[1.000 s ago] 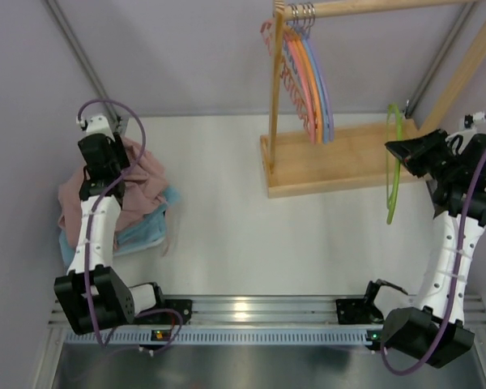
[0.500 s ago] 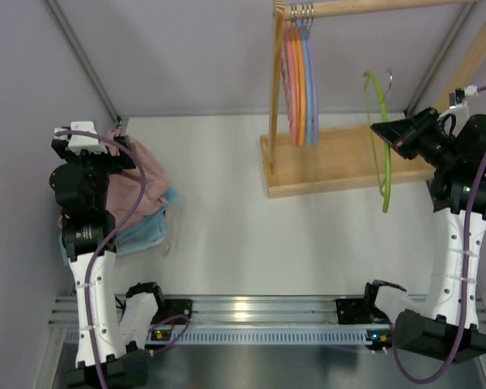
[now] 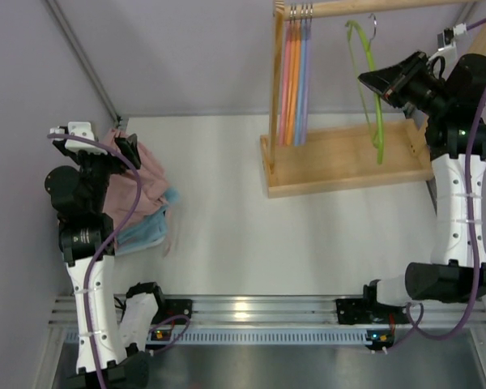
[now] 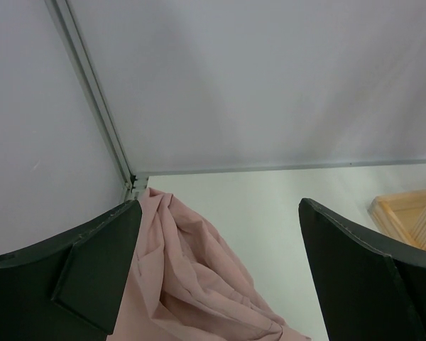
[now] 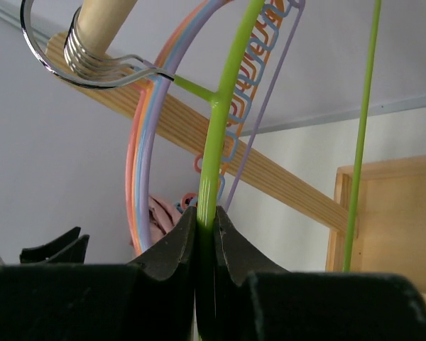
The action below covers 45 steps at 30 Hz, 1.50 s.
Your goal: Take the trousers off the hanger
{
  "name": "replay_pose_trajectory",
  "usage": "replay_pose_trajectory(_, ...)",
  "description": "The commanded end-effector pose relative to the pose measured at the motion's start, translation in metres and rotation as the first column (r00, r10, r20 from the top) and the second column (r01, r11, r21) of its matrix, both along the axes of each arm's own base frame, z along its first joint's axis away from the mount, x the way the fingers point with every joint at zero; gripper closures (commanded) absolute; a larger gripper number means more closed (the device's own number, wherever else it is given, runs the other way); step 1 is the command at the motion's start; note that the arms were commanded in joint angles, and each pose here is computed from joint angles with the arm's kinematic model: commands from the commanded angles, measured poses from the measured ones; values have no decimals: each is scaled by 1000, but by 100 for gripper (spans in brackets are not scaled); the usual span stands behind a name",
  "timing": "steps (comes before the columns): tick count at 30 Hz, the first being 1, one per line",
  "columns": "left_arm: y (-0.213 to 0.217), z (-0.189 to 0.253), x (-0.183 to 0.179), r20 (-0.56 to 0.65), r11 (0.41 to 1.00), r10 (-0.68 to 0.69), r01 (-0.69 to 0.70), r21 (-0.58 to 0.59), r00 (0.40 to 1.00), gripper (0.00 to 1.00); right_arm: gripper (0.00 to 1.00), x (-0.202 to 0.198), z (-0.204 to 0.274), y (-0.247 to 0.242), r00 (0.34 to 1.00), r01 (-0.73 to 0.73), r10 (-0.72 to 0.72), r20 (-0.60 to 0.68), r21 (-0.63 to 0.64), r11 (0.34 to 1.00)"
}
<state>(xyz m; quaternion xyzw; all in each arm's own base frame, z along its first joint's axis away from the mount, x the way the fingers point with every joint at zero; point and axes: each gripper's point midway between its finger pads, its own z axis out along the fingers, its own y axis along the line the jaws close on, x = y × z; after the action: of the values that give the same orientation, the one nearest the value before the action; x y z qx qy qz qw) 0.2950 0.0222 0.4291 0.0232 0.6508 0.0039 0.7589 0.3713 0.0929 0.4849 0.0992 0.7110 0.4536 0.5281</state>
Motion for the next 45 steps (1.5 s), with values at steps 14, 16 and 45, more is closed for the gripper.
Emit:
replay_pose_trajectory(14,-5,24,-13,51,999,-10,12,-47,999,1,100,47,67,47,980,6,-7,198,4,1000)
replay_pose_trajectory(16,-5,22,-13,45,999,-12,14,-52,999,1,100,52,69,49,980,32,-33,198,8,999)
replay_pose_trajectory(45,-25,-2,10,-96,985,-153,144,-99,983,2,27,29,43,81,985,-18,26,172,-50,999)
